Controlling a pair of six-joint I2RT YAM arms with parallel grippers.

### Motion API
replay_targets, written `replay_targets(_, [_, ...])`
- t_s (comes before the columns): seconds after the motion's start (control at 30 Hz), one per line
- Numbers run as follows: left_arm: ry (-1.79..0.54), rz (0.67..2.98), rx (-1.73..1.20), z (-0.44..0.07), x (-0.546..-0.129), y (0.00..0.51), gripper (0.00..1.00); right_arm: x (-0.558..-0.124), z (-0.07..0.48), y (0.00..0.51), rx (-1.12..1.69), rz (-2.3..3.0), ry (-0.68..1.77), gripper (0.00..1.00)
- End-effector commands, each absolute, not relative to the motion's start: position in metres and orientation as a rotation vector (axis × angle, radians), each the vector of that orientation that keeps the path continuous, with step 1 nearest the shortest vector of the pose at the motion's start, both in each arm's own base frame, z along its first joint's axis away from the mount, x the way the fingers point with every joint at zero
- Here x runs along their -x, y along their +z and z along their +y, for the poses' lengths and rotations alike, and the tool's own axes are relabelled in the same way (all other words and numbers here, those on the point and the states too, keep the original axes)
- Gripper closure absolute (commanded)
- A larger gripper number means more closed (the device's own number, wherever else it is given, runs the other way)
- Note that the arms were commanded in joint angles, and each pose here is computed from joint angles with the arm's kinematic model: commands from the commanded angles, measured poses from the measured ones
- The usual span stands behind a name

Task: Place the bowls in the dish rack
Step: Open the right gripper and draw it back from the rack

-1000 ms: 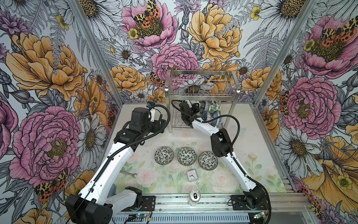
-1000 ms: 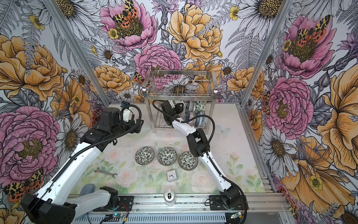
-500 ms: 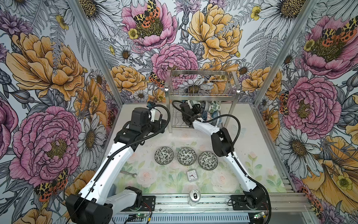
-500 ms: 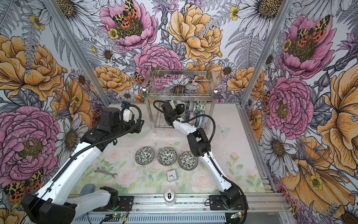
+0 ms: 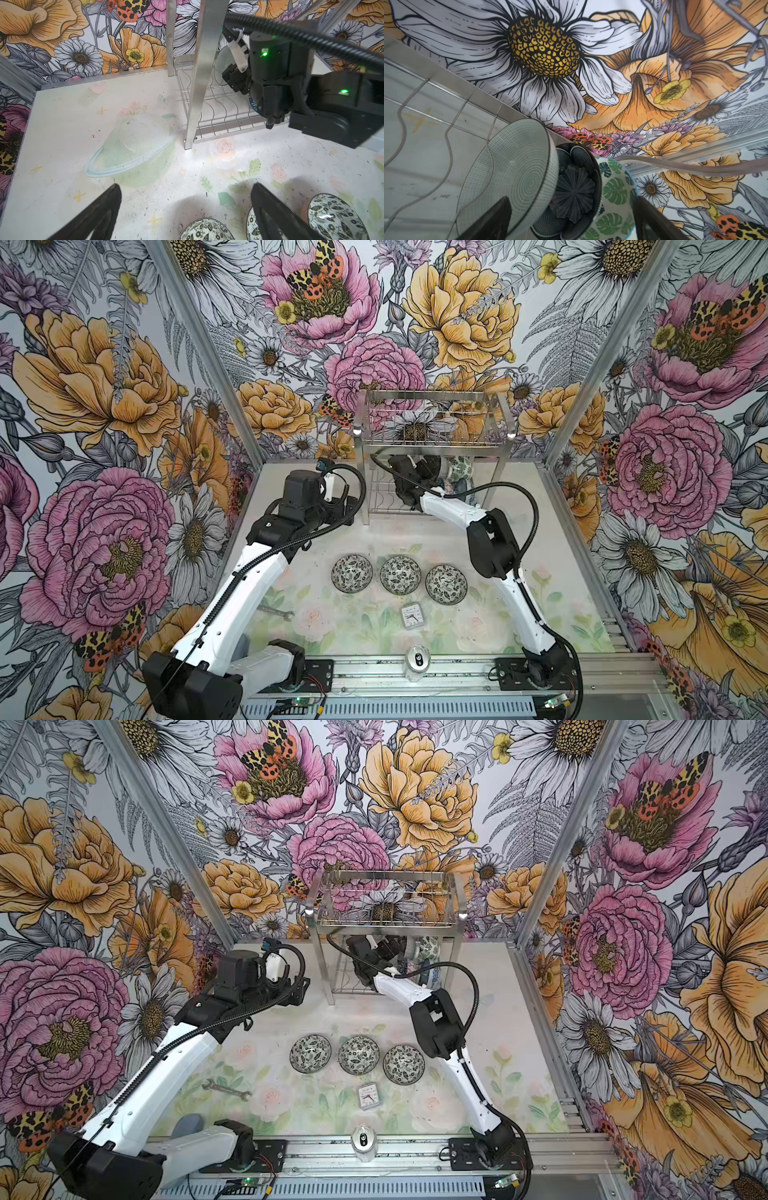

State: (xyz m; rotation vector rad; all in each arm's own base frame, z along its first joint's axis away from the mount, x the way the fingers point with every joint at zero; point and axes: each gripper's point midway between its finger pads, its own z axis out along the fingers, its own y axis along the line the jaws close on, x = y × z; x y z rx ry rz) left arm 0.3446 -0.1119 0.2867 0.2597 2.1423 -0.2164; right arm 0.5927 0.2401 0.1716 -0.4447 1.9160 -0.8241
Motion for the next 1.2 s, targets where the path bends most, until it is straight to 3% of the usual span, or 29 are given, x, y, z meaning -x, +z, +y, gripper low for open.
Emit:
replay_targets(0.0, [-0.232, 2.145, -0.261, -0.114, -0.347, 0.282, 0.01, -0.578, 0.247, 0.204, 0.432, 1.897, -0.703, 0.01])
replay_targets(0.7, [-0.226, 2.202, -0.253, -0.123, -0.348, 0.264, 0.01, -0.435, 0.25, 0.207, 0.589, 1.889, -0.346, 0.0])
replay_targets(0.93, [-0.283, 2.295, -0.093, -0.12, -0.325, 0.226, 0.01, -0.376, 0.219, 0.233, 0.474, 1.89, -0.102, 0.0])
replay_targets(1.17, [-0.274, 2.397, 0.138, -0.099, -0.295, 0.174, 0.01, -0.355, 0.189, 0.248, 0.364, 1.893, -0.012, 0.0])
